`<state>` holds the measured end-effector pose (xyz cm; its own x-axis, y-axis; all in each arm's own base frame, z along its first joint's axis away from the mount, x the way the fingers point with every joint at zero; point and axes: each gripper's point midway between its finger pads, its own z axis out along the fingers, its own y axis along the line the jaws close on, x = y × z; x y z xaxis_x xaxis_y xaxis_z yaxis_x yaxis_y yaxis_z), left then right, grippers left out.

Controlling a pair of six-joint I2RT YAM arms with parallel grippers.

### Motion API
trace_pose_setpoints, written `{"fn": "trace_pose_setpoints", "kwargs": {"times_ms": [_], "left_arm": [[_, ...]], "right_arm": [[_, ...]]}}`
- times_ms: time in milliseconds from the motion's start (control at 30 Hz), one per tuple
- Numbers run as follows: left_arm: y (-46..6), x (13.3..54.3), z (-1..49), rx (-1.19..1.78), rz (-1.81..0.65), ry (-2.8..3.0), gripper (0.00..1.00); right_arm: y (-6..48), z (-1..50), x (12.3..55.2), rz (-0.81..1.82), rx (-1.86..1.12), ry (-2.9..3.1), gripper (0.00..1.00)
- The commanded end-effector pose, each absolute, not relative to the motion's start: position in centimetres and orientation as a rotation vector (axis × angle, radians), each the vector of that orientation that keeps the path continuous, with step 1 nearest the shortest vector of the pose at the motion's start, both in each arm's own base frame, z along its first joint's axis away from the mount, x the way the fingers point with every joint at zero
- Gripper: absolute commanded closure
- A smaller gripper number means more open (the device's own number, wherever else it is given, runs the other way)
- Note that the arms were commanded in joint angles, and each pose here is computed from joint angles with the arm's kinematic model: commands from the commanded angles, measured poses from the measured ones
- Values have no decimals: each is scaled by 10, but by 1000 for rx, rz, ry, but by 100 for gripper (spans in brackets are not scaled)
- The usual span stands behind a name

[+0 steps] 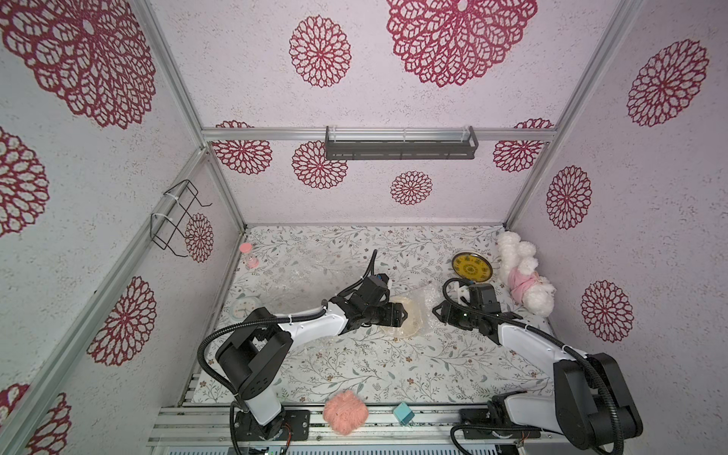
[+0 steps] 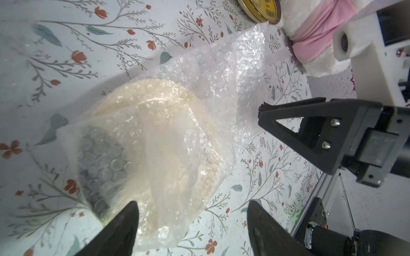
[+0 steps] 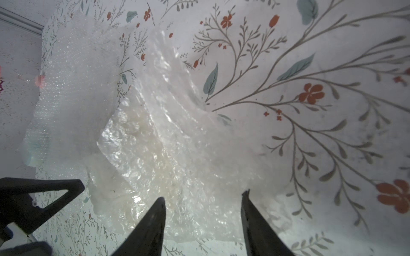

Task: Unpack dinner plates from bubble wrap
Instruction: Unwrap the bubble wrap at the center of the board.

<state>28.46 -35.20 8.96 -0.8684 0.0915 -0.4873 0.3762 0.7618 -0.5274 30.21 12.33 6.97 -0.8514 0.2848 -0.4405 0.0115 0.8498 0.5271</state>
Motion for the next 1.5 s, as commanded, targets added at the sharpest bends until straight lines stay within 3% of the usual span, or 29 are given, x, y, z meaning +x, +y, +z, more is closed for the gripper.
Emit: {"fn": "trace_pose_setpoints", "kwargs": {"times_ms": [0, 333, 767, 1067, 1200, 1467], "left_arm": [[-359, 288, 89, 400, -865, 2500, 23], [-355, 295, 73, 391, -763, 2526, 24], [-380, 301, 67, 472, -821, 2540, 25], [-376, 311, 65, 444, -783, 2549, 46], [-375, 313, 67, 437, -773, 2543, 64], [-370, 317, 66, 438, -752, 2550, 83]], "right_arm": [[120, 71, 309, 704, 253, 2487, 45], [119, 77, 308, 721, 269, 2458, 45], [120, 82, 311, 731, 277, 2437, 45], [121, 80, 314, 750, 275, 2439, 44], [117, 81, 315, 739, 267, 2441, 44], [109, 88, 313, 739, 278, 2420, 44]]}}
